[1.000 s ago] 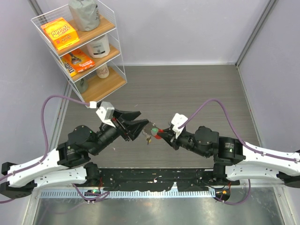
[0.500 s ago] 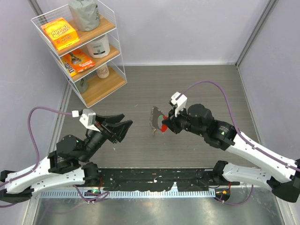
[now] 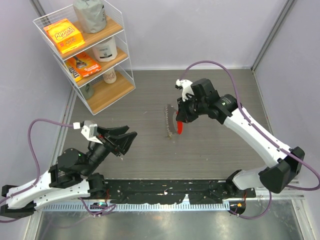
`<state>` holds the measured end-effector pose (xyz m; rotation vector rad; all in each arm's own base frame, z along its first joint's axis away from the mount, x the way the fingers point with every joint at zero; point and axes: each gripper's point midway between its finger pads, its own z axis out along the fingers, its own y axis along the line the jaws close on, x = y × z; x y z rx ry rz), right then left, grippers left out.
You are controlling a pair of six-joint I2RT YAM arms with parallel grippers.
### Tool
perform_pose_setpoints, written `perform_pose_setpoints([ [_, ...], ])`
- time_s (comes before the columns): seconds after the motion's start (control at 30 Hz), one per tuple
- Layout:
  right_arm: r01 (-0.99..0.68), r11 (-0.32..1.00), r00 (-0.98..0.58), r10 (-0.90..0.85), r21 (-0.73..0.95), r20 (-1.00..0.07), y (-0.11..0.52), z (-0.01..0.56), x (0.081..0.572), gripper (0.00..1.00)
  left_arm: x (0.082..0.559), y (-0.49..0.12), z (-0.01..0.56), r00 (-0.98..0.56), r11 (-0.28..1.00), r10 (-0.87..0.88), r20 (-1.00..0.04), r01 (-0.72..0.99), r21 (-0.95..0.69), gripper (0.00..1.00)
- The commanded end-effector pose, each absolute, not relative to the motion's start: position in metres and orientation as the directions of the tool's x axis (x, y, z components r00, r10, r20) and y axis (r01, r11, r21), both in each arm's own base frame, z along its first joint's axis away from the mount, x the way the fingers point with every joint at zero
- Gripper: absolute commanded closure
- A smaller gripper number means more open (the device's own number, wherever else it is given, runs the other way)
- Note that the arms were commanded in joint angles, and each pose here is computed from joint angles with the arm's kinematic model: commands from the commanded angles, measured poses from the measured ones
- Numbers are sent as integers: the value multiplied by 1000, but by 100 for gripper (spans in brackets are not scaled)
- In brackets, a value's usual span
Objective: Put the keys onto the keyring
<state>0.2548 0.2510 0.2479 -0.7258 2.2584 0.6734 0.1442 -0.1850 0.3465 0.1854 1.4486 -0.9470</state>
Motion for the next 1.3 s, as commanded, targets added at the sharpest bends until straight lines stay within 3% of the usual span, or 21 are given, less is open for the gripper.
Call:
perform_pose_setpoints([
  [0.0, -657, 714, -643, -363, 242, -674, 239, 243, 260, 94, 143, -182, 349, -162, 625, -465, -870, 636, -452, 44],
  [0.2, -490, 872, -668, -366, 14, -648, 198, 223, 304, 94, 141, -182, 343, -180, 619, -459, -870, 637, -459, 44],
  [0.5, -290, 922, -694, -387, -256, -607, 159, 192, 343, 94, 143, -180, 339, -172, 638, -442, -880, 629, -443, 44],
  [0.77, -255, 929, -694, -368, -267, -618, 180, 139, 355, 94, 144, -181, 331, -180, 650, -426, -887, 621, -438, 44],
  [1.03, -300, 869, -675, -485, -394, -556, 218, 97, 338, 95, 144, -181, 327, -195, 659, -407, -892, 613, -435, 44],
  [1.27, -393, 877, -662, -478, -276, -578, 260, 69, 299, 95, 142, -174, 327, -197, 660, -414, -889, 608, -442, 44],
])
